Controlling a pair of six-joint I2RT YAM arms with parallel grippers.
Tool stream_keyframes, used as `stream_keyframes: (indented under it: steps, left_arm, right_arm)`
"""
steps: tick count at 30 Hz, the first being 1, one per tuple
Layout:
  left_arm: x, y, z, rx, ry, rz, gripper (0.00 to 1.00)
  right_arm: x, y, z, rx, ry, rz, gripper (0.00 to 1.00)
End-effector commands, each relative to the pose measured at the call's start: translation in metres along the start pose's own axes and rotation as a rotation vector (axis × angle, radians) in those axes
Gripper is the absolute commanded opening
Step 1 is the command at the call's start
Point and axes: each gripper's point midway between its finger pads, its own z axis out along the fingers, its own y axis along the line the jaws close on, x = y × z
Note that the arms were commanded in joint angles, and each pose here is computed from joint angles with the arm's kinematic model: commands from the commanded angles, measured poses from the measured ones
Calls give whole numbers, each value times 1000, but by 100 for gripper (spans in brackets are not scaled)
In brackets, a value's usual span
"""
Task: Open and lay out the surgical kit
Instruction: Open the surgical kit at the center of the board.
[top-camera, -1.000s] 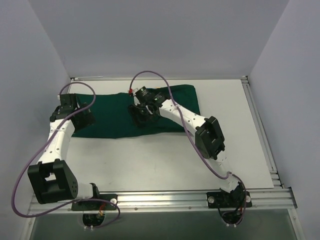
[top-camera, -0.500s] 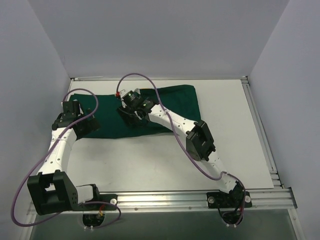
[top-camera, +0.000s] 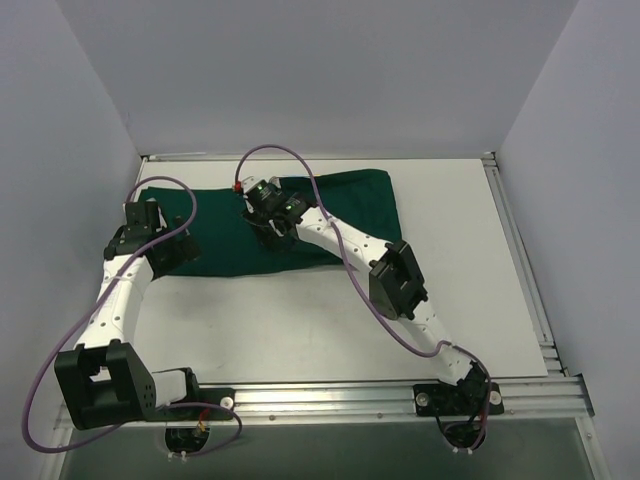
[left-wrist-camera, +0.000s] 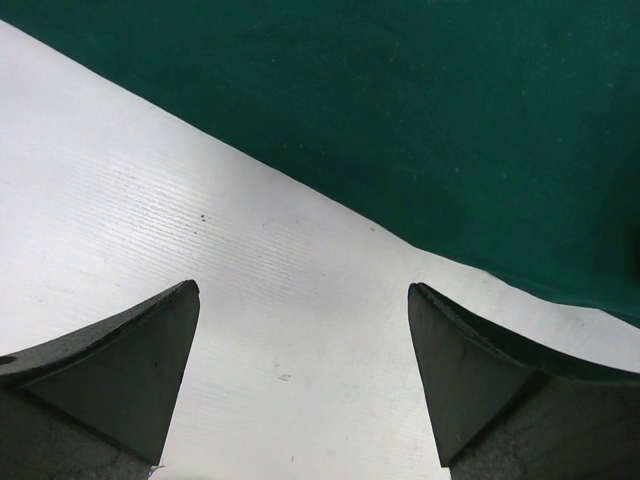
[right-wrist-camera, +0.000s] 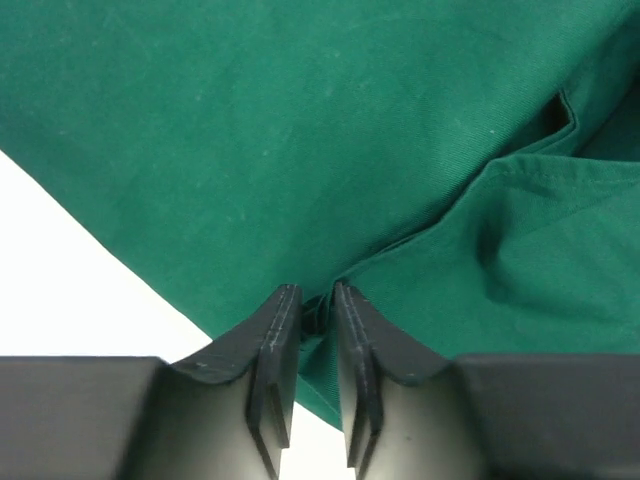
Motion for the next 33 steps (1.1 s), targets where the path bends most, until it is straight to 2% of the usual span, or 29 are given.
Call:
stream_keyframes:
  steps: [1,2,5,10,12,13,14,15,17,18,20,21,23,24,25,26,27,28,29,31,33]
  left_arm:
    - [-11,-6,-2,28,-40,7,94]
    - [-10,-6,-2,29,-38,9,94]
    - [-11,-6,-3,31,-40,12,94]
    - [-13,-7,-4,34,-44,12,94]
    - [-15,-8,-4,35,-47,13,94]
    - [-14,-7,-3,33,-43,12,94]
    - [-14,-7,-3,34,-42,12,94]
    - [-13,-8,-2,35,-37,13,94]
    - [-13,-9,-1,41,-36,12,94]
    - [-13,-10,0,41,-33,12,94]
    - [-12,-11,3,49,-25,1,94]
    - [-14,-13,4,58,-29,-4,94]
    - [-16,-16,5,67,-29,-16,94]
    - [-15,-16,6,63,-19,-19,94]
    - [-17,-16,6,64,-23,-23,94]
    - [-19,-17,5,65,-27,-23,94]
    - [-19,-21,5,86,-21,-24,94]
    - [-20,-20,5,86,-22,-25,94]
    - [-21,-21,4,90,-26,-18,94]
    - [-20,-20,5,86,-28,-13,94]
    - [-16,-18,6,85,-20,-16,94]
  right_arm:
    - [0,0,0,30,9,-3,18]
    - [0,0,0,32,9,-1,11]
    - [-8,-3,-5,47,-9,13,0]
    - [-47,-31,-44,129,-111,87,0]
    - [-53,-80,-55,200,-133,165,0]
    - [-66,-101,-80,227,-183,215,0]
    - [-67,-153,-93,290,-202,289,0]
    - [-50,-184,-93,335,-178,333,0]
    - [-43,-246,-133,423,-206,424,0]
    - [-14,-306,-151,531,-166,501,0]
    - [10,-360,-194,653,-171,559,0]
    - [54,-409,-217,769,-123,640,0]
    - [82,-444,-261,872,-127,705,0]
    - [100,-454,-274,921,-93,701,0]
    - [140,-480,-311,1085,-35,751,0]
    - [159,-489,-325,1135,-5,777,2]
    - [174,-493,-331,1133,24,799,11]
    - [190,-501,-341,1166,48,832,50]
    - [193,-502,-341,1160,53,843,62]
    - [181,-502,-337,1126,36,824,73]
    - [153,-503,-340,1103,-39,806,79]
